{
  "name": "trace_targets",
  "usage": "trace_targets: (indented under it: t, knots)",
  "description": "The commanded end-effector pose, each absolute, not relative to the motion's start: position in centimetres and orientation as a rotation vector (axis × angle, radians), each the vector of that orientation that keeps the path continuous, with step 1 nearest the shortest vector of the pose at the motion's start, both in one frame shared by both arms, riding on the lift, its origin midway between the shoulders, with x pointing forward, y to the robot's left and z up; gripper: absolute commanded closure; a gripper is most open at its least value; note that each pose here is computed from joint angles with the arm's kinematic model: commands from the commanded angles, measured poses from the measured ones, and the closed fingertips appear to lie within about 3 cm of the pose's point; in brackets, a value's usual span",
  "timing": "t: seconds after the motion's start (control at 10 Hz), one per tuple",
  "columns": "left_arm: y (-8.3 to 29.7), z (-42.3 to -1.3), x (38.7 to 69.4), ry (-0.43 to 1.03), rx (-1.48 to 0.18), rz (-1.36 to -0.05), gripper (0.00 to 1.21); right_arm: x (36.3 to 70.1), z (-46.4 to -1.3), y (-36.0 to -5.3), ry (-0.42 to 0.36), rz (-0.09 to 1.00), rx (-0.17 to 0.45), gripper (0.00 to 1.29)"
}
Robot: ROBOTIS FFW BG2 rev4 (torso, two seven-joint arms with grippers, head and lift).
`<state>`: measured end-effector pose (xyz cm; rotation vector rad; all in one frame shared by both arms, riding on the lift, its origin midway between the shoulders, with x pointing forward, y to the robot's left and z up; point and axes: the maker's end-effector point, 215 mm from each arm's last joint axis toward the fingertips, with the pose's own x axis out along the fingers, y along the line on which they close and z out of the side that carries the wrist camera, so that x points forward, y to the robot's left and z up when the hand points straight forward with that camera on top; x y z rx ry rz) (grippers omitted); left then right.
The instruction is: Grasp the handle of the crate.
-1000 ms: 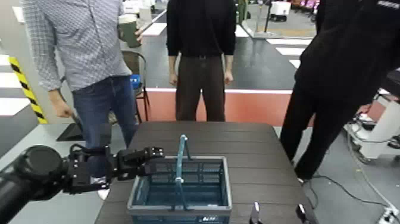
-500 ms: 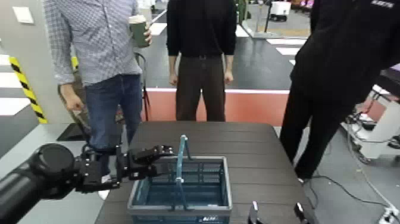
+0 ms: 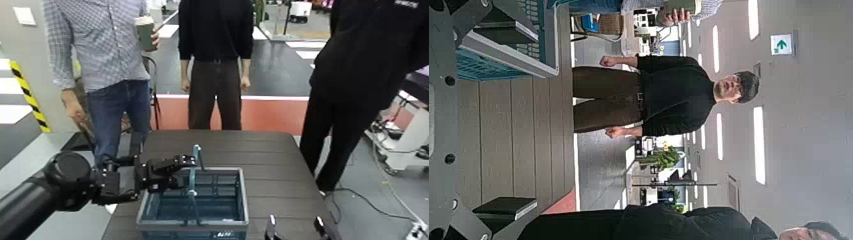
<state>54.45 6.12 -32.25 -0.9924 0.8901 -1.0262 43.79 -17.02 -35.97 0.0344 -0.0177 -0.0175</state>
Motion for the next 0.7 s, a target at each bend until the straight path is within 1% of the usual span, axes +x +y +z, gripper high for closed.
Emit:
trace_targets:
  t: [0.1,0.2,0.3,0.4,0.5,0.6,0.7]
  knots:
    - [5.3,-31.82,54.41,0.887,-0.997,-1.045,0.16,43.8,-36.04,-16.87,-0.016,-0.015,0.036,0.15]
    - [5.3,-31.88,54.55,0.883,-0.998,-1.042,0.16,43.8,-36.0,-16.87,-0.018,-0.015,0.036,0.15]
    - [5.19,-31.8,54.6,0.882,-0.997,-1.044,0.21,43.8,-36.0,-16.87,-0.018,-0.015,0.036,0.15]
    - [5.05,-31.81,54.55,0.882,-1.0,-1.048,0.41,43.79,-36.04,-16.88,-0.018,-0.015,0.036,0.15]
    - [5.07,-31.88,54.57,0.885,-1.001,-1.047,0.8,43.79,-36.03,-16.85,-0.018,-0.014,0.036,0.15]
    - [5.09,-32.08,54.52,0.889,-1.001,-1.044,0.99,43.77,-36.0,-16.76,-0.019,-0.012,0.037,0.15]
    - [4.92,-32.03,54.38,0.891,-1.001,-1.051,1.1,43.83,-35.93,-16.76,-0.02,-0.012,0.037,0.15]
